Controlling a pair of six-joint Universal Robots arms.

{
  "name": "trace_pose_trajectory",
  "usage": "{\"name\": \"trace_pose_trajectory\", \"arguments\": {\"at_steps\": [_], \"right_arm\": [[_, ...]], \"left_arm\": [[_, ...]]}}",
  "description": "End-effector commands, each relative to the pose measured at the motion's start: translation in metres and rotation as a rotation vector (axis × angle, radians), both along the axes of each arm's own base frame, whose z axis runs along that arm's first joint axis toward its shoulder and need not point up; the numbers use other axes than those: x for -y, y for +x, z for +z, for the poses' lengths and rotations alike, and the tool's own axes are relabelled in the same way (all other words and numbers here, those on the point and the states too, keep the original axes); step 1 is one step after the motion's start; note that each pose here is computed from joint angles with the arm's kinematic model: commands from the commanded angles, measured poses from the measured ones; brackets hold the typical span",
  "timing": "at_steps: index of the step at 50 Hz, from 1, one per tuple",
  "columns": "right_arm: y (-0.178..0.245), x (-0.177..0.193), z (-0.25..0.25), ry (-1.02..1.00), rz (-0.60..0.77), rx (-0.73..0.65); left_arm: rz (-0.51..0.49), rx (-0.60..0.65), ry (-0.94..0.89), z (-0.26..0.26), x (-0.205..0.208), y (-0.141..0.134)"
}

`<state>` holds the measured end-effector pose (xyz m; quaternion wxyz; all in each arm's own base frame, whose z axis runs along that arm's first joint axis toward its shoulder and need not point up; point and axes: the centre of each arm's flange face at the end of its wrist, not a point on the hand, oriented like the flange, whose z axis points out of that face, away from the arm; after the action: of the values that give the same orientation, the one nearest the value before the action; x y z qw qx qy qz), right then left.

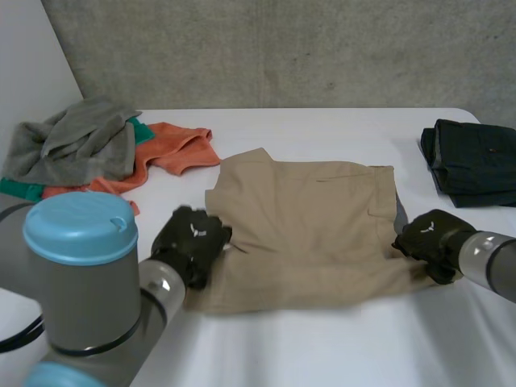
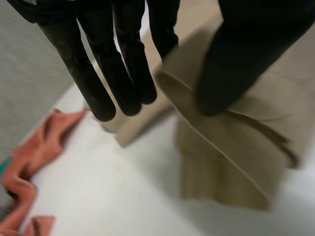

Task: Fold the laundry.

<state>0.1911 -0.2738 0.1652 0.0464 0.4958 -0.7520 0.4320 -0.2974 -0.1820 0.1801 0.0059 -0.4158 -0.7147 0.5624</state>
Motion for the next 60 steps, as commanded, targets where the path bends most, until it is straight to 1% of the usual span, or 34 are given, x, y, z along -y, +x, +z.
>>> {"name": "trace_pose_trajectory", "arguments": {"at_steps": [1,3,4,8,15,20,25,30,38,51,60], "right_arm": [[0.013,0.011,-0.015,-0.04,-0.047,0.03],[0.014,0.011,-0.018,-0.043,-0.053,0.023],[0.017,0.01,-0.021,-0.043,-0.051,0.019],[0.019,0.011,-0.023,-0.051,-0.05,0.027],[0.02,0.013,-0.024,-0.053,-0.053,0.033],[0.02,0.012,-0.025,-0.054,-0.054,0.035],[0.02,0.011,-0.026,-0.049,-0.055,0.035],[0.019,0.008,-0.028,-0.039,-0.056,0.034],[0.017,0.008,-0.03,-0.04,-0.063,0.033],[0.015,-0.006,-0.03,-0.019,-0.057,0.033],[0.016,-0.005,-0.03,-0.028,-0.056,0.035]], "left_arm": [[0.047,-0.037,-0.084,0.001,0.009,-0.004],[0.035,-0.051,-0.1,0.01,0.002,-0.004],[0.016,-0.069,-0.116,0.019,-0.009,-0.004],[-0.023,-0.088,-0.122,0.028,-0.034,0.002],[-0.067,-0.037,-0.051,0.011,-0.06,0.007],[-0.05,-0.027,0.005,-0.002,-0.056,0.007],[-0.013,-0.017,0.068,-0.02,-0.045,0.006],[-0.007,-0.001,0.087,-0.029,-0.04,0.003],[0.0,-0.008,0.084,-0.03,-0.033,0.001],[0.004,0.003,0.092,-0.033,-0.034,0.002],[0.005,-0.041,0.085,-0.022,-0.041,0.003]]}}
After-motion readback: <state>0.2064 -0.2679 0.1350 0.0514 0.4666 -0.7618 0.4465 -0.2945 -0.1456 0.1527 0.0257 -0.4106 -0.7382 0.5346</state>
